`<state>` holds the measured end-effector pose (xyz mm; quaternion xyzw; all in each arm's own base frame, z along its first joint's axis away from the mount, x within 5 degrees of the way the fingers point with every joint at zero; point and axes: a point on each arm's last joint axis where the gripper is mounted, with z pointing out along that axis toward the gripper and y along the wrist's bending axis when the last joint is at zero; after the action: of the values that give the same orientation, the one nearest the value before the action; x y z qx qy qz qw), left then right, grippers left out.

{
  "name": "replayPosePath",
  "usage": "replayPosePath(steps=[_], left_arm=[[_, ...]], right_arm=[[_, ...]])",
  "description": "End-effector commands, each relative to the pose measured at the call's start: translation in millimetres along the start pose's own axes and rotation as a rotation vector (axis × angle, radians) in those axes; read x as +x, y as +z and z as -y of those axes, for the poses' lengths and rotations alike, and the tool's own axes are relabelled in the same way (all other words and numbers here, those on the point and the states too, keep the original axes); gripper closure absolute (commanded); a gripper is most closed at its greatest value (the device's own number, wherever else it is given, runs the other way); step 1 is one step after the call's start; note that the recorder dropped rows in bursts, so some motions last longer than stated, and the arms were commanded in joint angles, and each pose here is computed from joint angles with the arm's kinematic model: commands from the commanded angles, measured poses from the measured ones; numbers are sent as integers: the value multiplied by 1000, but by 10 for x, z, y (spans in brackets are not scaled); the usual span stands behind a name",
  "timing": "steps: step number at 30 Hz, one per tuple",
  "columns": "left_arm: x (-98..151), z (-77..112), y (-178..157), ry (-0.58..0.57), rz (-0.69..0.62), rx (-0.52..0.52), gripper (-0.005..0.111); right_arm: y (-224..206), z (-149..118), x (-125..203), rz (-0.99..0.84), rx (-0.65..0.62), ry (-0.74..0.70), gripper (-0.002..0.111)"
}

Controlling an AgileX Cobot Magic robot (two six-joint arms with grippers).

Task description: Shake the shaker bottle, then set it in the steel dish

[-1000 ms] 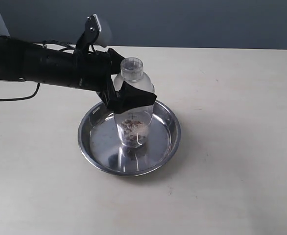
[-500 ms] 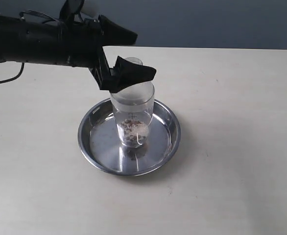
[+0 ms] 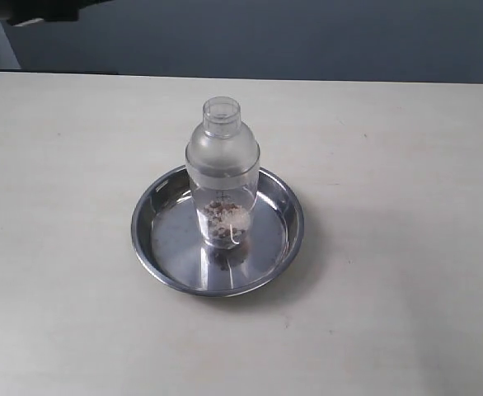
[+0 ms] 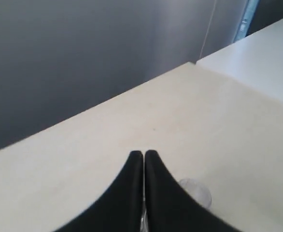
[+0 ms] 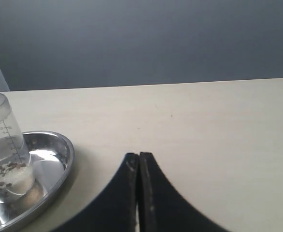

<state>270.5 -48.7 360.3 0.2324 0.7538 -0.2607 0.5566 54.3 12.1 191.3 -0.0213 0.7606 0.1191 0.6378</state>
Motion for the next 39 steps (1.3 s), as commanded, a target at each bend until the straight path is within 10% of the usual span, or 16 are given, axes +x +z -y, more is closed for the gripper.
replayPosePath(steps=[1, 6, 19, 39], left_arm=[[84, 0, -287, -212, -191, -150, 106], [205, 123, -705, -257, -506, -377, 106], [372, 1164, -1792, 113, 247, -564, 106], [751, 1175, -1774, 109, 254, -578, 106]], right_arm=[[-2, 0, -14, 21, 1, 4, 109], [-2, 0, -14, 21, 1, 4, 109], [-2, 0, -10, 17, 1, 4, 109], [-2, 0, -11, 18, 1, 4, 109]])
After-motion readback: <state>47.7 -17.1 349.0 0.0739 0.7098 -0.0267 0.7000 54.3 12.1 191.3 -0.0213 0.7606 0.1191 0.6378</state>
